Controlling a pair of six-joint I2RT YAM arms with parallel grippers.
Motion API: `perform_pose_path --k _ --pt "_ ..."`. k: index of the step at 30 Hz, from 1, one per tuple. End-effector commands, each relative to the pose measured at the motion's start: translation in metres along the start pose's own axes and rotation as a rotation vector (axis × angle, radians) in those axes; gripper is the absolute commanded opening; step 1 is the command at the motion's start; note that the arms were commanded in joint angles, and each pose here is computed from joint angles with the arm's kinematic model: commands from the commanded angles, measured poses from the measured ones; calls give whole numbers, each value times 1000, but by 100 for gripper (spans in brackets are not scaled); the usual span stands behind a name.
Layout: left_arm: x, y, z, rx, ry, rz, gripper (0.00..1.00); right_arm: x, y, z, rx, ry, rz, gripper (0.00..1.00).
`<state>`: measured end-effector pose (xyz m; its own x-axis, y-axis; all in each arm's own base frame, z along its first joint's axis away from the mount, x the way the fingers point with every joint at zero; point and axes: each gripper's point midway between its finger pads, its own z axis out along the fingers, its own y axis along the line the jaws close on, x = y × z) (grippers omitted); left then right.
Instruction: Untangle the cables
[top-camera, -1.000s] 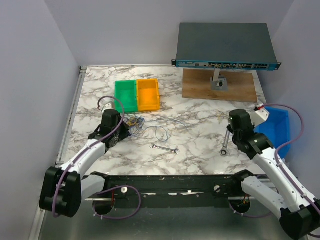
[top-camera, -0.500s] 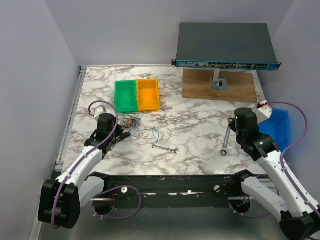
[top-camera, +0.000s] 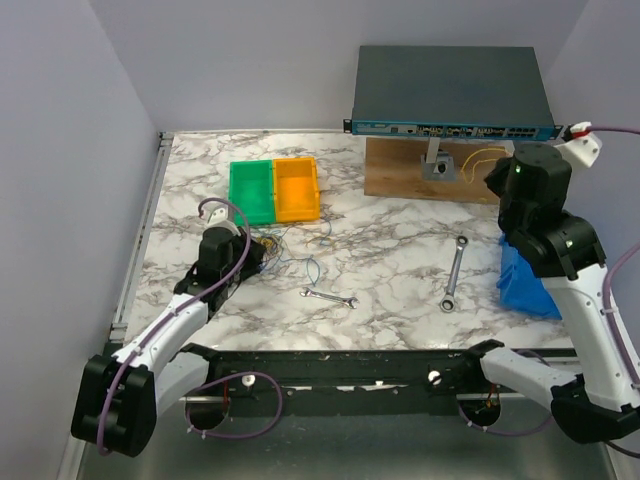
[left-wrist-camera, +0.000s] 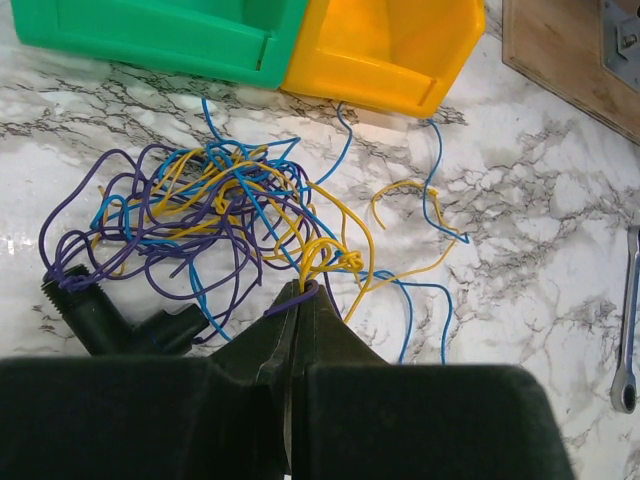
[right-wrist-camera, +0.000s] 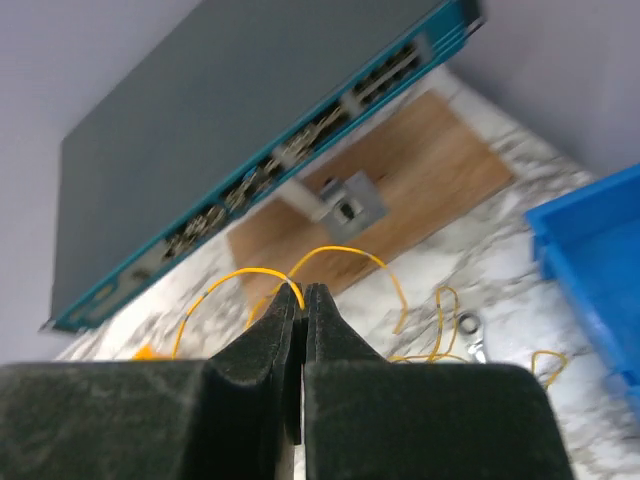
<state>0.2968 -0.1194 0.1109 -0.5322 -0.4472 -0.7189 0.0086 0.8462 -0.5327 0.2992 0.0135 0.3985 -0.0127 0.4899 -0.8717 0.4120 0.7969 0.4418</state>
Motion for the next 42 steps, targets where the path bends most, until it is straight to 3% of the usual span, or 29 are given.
perform_pose_path --k 1,6,13,18,24,29,30,33,34,39,42 --pt "-3 -16 2 67 7 32 0 -41 -49 0 321 -176 -113 1" --pt "0 -21 2 77 11 44 0 -78 -81 -18 531 -383 -103 1" --pt "3 -22 4 78 26 57 0 -80 -100 -15 586 -473 -61 1" --pt "2 -23 3 77 17 64 0 -73 -129 20 656 -460 -94 1" --pt "5 -23 6 76 28 67 0 -59 -178 69 704 -385 -20 1" --pt "5 -20 6 58 27 70 0 -18 -214 105 752 -261 111 10" --pt "5 -21 5 58 19 74 0 -8 -223 111 756 -233 142 20" --pt "3 -23 3 56 1 87 0 15 -236 115 763 -176 195 73" --pt "4 -24 3 58 2 95 0 19 -238 114 764 -171 199 81" --pt "3 -30 3 54 -1 123 0 22 -226 109 671 -125 165 83" --pt "5 -34 3 62 4 139 0 33 -198 111 505 -8 123 84"
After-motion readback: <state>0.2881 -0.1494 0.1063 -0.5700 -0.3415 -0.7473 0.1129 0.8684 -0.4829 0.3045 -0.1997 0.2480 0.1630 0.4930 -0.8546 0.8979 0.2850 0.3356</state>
